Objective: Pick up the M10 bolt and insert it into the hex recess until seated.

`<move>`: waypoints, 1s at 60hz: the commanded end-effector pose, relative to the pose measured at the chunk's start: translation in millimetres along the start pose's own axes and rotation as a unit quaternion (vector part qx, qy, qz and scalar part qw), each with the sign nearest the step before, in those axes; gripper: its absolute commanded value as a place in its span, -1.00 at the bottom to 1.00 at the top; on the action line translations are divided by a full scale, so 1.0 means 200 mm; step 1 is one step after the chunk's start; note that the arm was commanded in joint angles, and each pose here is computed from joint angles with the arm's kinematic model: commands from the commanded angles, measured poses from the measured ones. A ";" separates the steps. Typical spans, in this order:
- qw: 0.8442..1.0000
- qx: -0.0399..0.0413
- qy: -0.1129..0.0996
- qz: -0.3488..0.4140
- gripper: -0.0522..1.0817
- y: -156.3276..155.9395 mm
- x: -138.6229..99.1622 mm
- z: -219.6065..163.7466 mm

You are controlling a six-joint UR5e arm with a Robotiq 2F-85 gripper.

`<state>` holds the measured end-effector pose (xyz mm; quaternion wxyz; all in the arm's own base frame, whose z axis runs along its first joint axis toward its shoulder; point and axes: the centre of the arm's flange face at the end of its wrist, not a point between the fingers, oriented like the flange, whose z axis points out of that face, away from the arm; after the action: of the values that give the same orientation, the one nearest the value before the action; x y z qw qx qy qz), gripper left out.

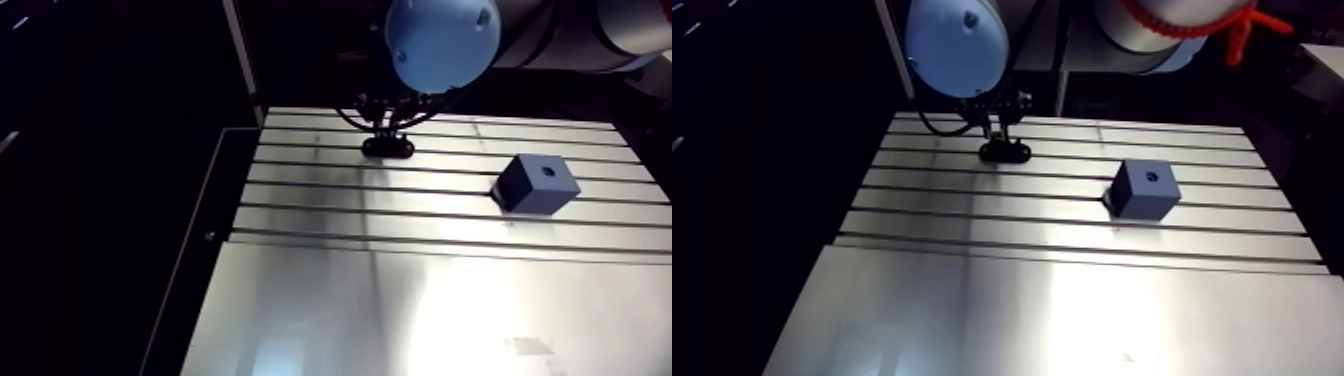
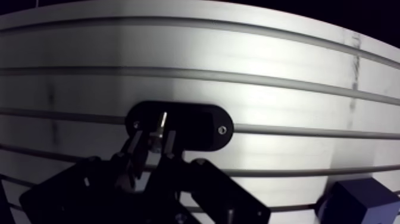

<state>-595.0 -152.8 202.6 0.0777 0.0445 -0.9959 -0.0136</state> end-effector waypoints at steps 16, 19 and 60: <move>1.000 -0.001 0.024 -0.001 0.43 0.00 0.07 -0.13; 1.000 -0.002 0.029 -0.001 0.44 0.00 0.08 -0.16; 0.998 -0.004 -0.057 0.030 0.52 0.38 0.13 -0.83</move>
<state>-607.4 -131.4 312.3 0.0739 0.0375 -0.9964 -0.0186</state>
